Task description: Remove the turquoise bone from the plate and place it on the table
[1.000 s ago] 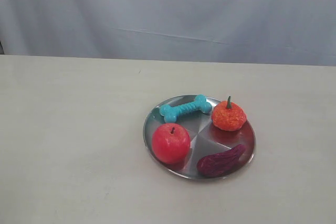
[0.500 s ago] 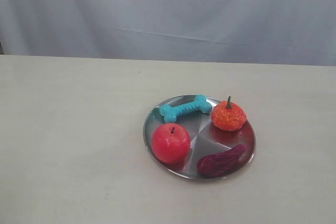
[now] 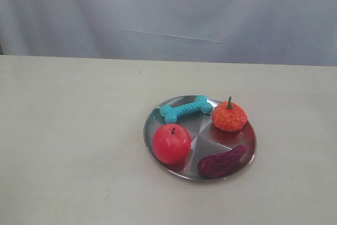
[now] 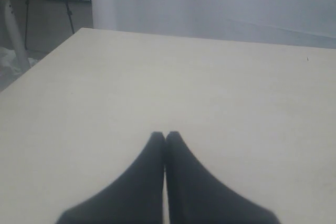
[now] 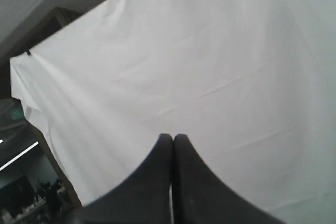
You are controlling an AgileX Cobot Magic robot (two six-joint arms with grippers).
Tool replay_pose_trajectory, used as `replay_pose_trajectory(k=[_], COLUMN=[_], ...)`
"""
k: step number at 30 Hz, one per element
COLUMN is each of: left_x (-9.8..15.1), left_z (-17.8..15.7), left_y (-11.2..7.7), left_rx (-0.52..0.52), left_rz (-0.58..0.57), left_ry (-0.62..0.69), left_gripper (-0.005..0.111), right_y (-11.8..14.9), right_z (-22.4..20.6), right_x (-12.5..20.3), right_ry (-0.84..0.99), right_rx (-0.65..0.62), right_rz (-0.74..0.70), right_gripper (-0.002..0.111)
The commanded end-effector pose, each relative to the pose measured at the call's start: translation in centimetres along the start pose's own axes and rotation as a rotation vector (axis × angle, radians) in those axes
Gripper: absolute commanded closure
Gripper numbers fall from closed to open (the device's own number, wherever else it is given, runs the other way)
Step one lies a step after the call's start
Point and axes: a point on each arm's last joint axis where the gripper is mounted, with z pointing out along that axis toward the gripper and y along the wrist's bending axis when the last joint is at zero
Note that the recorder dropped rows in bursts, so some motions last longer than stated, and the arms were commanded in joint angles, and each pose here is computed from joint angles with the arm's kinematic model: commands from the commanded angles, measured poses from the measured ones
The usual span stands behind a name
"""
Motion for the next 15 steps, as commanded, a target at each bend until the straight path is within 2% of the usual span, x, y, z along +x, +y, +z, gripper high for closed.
replay_pose_trajectory(k=[1, 4, 11, 15], left_x=[0.0, 0.0, 0.0, 0.0], left_z=[0.0, 0.0, 0.0, 0.0], left_y=[0.0, 0.0, 0.0, 0.0], left_rx=[0.005, 0.005, 0.005, 0.005], left_rz=[0.001, 0.001, 0.001, 0.001], left_ry=[-0.003, -0.003, -0.003, -0.003], left_gripper=[0.107, 0.107, 0.107, 0.107], right_y=[1.0, 2.2, 5.9, 6.7], right_z=[4.9, 8.7, 16.2, 19.1], right_x=[-0.3, 0.6, 3.9, 5.1], right_ry=[0.194, 0.379, 0.836, 1.022], right_rx=[0.07, 0.061, -0.023, -0.034], right_rz=[-0.078, -0.211, -0.643, -0.767], right_gripper=[0.109, 0.109, 0.109, 0.109])
